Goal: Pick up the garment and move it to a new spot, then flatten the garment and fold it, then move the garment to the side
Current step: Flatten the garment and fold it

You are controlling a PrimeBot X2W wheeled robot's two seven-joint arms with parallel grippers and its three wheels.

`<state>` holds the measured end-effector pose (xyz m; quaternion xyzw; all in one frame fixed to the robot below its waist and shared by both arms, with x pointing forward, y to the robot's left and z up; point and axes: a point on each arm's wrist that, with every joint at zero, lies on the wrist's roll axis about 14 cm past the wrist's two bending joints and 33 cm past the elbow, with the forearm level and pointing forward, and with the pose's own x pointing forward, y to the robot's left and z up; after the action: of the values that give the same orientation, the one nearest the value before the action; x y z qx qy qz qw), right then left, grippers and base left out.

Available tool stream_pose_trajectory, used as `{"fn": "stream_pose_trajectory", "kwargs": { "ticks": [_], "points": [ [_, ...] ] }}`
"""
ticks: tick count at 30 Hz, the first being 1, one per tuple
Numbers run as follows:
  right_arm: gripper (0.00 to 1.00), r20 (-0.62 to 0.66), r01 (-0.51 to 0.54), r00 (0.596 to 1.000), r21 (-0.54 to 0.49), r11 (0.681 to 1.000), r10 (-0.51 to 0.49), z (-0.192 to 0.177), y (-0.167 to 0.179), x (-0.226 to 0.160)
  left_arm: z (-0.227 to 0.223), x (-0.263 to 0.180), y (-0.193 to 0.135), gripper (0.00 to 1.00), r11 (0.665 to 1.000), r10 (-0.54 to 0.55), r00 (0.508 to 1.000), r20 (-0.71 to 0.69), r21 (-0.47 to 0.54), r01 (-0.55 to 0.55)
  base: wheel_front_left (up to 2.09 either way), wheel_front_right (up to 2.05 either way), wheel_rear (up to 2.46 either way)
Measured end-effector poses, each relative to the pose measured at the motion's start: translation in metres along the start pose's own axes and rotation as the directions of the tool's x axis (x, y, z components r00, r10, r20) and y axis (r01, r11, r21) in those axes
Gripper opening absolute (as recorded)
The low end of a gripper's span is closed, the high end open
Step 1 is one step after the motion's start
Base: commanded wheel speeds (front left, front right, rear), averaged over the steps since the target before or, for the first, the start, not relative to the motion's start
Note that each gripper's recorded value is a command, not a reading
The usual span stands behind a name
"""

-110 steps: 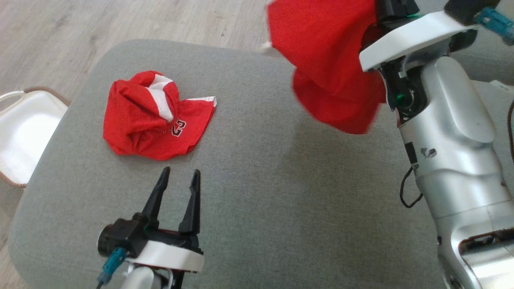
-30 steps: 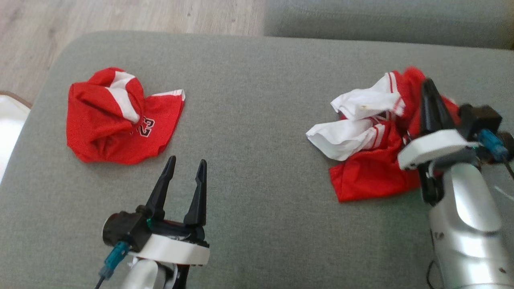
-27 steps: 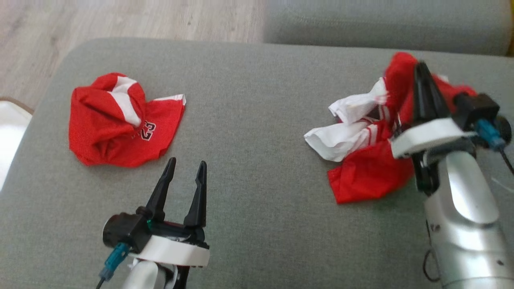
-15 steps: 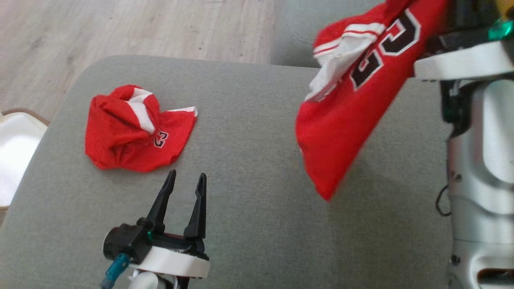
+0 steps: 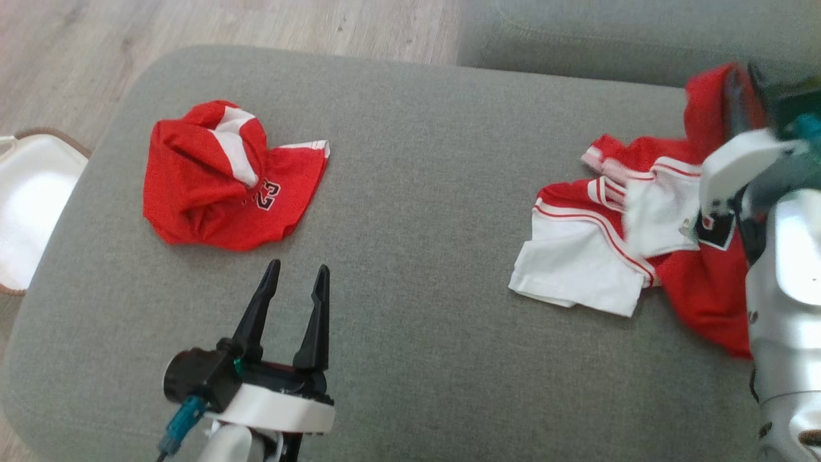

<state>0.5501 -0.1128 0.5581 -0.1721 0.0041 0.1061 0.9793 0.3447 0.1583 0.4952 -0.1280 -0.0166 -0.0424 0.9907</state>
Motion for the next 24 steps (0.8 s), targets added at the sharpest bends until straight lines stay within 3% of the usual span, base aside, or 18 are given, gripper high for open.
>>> {"fn": "stream_pose_trajectory", "kwargs": {
  "ticks": [4, 12, 20, 24],
  "points": [
    [1.0, -0.108, -0.02, 0.994, -0.022, 1.0, 0.018, -0.039, 0.003, 0.003, -0.001, 0.008, -0.001, 1.0, 1.0, -0.006, 1.0, -0.004, -0.005, 0.006, 0.0, 0.0, 0.0],
    [1.0, 0.06, 0.042, 0.997, 0.07, 0.997, -0.046, -0.014, -0.008, -0.009, 0.0, 0.017, -0.015, 1.0, 0.998, -0.055, 0.998, 0.002, -0.01, 0.055, 0.0, 0.0, 0.0],
    [1.0, 0.082, 0.101, 0.989, 0.222, 0.97, -0.122, -0.038, -0.019, -0.073, 0.005, 0.028, -0.038, 1.0, 0.991, -0.132, 0.991, 0.021, -0.017, 0.133, 0.0, 0.0, 0.0],
    [1.0, 0.041, 0.119, 0.989, 0.333, 0.935, -0.14, -0.065, -0.012, -0.116, -0.002, 0.029, -0.053, 1.0, 0.984, -0.174, 0.985, 0.004, -0.027, 0.174, 0.0, 0.0, 0.0]
  ]
}}
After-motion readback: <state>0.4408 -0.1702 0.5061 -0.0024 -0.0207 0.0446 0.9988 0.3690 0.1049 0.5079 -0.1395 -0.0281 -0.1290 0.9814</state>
